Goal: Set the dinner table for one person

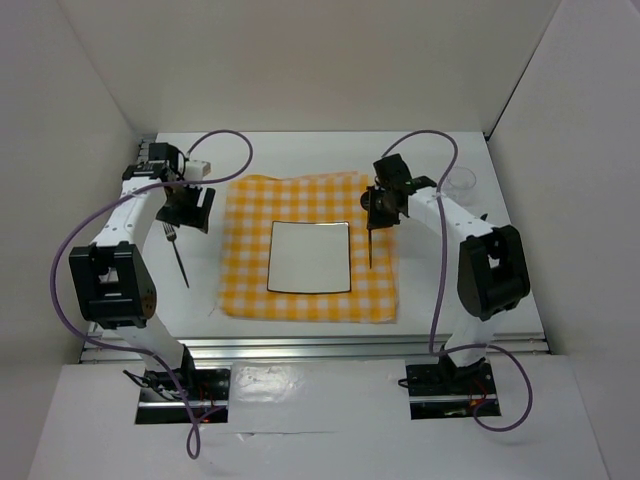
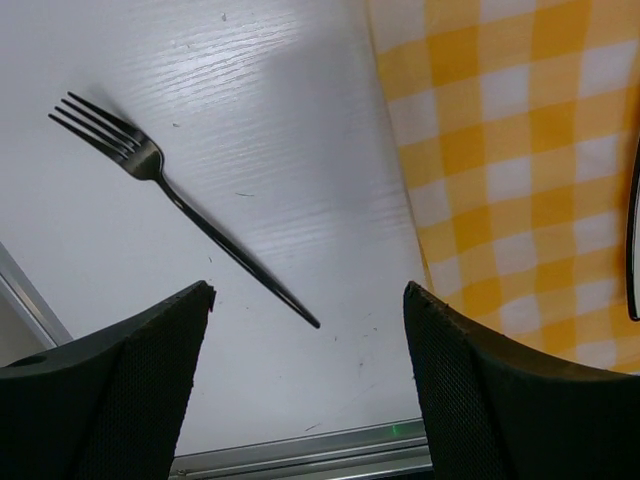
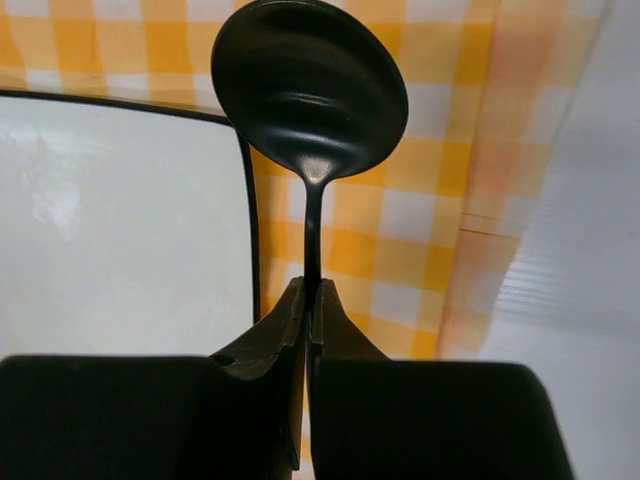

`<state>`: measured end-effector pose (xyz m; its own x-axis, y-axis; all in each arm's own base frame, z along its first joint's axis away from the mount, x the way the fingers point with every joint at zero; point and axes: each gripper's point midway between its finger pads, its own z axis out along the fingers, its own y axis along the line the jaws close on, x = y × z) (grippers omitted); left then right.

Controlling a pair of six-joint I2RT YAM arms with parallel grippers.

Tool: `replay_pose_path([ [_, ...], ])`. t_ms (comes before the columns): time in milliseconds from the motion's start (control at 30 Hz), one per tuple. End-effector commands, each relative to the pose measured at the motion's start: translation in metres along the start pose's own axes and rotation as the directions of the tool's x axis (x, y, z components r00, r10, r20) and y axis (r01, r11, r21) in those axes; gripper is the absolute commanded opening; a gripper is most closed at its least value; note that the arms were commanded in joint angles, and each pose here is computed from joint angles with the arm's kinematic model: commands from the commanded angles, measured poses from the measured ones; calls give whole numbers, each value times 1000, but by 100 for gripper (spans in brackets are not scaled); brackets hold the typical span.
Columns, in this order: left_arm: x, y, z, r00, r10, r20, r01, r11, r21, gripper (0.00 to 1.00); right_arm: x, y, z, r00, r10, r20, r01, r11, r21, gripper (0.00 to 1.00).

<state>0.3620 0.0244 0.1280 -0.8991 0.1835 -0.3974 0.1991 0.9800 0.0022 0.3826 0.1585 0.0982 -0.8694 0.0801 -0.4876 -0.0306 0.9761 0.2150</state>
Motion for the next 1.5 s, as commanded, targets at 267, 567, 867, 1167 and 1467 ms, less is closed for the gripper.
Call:
replay_pose_path([
  [267,10,11,-13,999,-46,19,47,999,-5,84,26,32,43,997,31,-65,-35,997,-73,0],
  [567,11,14,-14,998,-55,19,55,998,-9,84,44,14,62,990,75,-120,-72,997,30,0],
  [867,17,19,-10,998,-65,3,65,998,-2,84,56,10,55,985,77,-156,-72,997,38,0],
  [1167,26,28,4,996,-79,-43,78,997,-16,84,48,14,45,985,95,-144,-90,995,39,55],
  [1467,37,38,38,986,-90,-138,92,996,6,78,6,15,0,995,100,13,-101,993,57,61],
])
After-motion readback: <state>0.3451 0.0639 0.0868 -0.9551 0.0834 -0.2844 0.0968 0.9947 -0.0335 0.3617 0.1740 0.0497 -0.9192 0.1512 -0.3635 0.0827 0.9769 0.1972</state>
